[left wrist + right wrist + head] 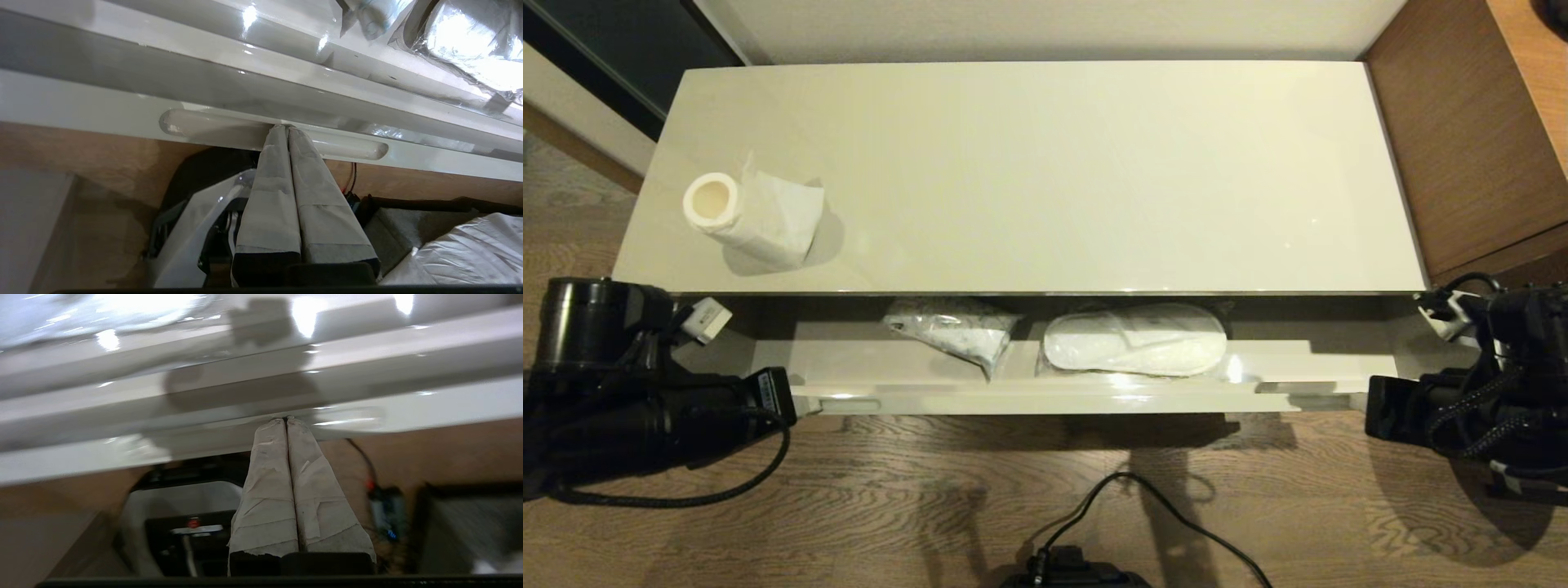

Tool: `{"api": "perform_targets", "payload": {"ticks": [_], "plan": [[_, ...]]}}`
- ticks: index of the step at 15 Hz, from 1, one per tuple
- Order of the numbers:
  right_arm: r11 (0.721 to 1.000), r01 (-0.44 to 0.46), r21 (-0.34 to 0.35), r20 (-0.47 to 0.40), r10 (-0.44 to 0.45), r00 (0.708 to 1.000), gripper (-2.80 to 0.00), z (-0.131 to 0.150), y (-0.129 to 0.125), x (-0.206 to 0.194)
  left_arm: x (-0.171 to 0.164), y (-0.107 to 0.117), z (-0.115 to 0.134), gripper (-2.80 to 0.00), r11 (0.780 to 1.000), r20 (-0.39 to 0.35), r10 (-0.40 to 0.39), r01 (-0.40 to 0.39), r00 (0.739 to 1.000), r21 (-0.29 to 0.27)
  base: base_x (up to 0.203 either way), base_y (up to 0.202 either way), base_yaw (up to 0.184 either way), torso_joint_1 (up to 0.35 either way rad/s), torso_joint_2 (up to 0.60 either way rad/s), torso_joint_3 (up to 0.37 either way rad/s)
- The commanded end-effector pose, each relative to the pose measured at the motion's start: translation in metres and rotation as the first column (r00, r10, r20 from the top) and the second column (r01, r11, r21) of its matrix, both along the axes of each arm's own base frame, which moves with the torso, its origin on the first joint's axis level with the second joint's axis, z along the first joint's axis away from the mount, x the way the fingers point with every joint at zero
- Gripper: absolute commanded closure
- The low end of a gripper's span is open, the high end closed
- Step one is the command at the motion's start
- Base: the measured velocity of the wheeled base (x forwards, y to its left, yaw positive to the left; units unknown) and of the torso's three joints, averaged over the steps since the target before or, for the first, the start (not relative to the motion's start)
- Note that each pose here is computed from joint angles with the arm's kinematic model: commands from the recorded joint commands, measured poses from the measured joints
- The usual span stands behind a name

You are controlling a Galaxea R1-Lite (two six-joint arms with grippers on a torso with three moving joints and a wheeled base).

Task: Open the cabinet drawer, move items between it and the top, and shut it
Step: Open the drawer

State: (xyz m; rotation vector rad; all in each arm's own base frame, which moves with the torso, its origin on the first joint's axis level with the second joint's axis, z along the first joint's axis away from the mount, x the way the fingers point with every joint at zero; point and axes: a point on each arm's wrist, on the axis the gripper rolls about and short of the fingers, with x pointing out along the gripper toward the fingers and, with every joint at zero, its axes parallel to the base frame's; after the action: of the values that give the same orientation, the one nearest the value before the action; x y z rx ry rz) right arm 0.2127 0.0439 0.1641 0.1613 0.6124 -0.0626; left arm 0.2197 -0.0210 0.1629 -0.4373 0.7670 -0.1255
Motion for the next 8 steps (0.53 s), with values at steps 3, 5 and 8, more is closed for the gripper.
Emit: {"api": "perform_targets", "payload": {"ticks": [3, 5, 8], "plan": [[1.000, -0.014, 0.018, 0.047, 0.013, 0.999, 0.00, 0.044, -0.013, -0.062, -0.070, 0.005, 0.036, 0.00, 0.999, 0.042, 0.006, -0.003, 0.999, -0.053, 0.000, 0.000, 0.000, 0.000, 0.00, 0.000], [0.999, -0.022, 0.027, 0.078, 0.020, 0.997, 0.00, 0.076, -0.024, -0.113, -0.124, 0.008, 0.073, 0.00, 0.995, 0.060, 0.006, 0.000, 0.998, -0.103, 0.000, 0.000, 0.000, 0.000, 0.00, 0.000], [0.999, -0.025, 0.031, 0.103, 0.022, 0.994, 0.00, 0.103, -0.037, -0.168, -0.194, 0.012, 0.108, 0.00, 0.987, 0.108, 0.006, 0.011, 0.994, -0.159, 0.000, 0.000, 0.000, 0.000, 0.00, 0.000]]}}
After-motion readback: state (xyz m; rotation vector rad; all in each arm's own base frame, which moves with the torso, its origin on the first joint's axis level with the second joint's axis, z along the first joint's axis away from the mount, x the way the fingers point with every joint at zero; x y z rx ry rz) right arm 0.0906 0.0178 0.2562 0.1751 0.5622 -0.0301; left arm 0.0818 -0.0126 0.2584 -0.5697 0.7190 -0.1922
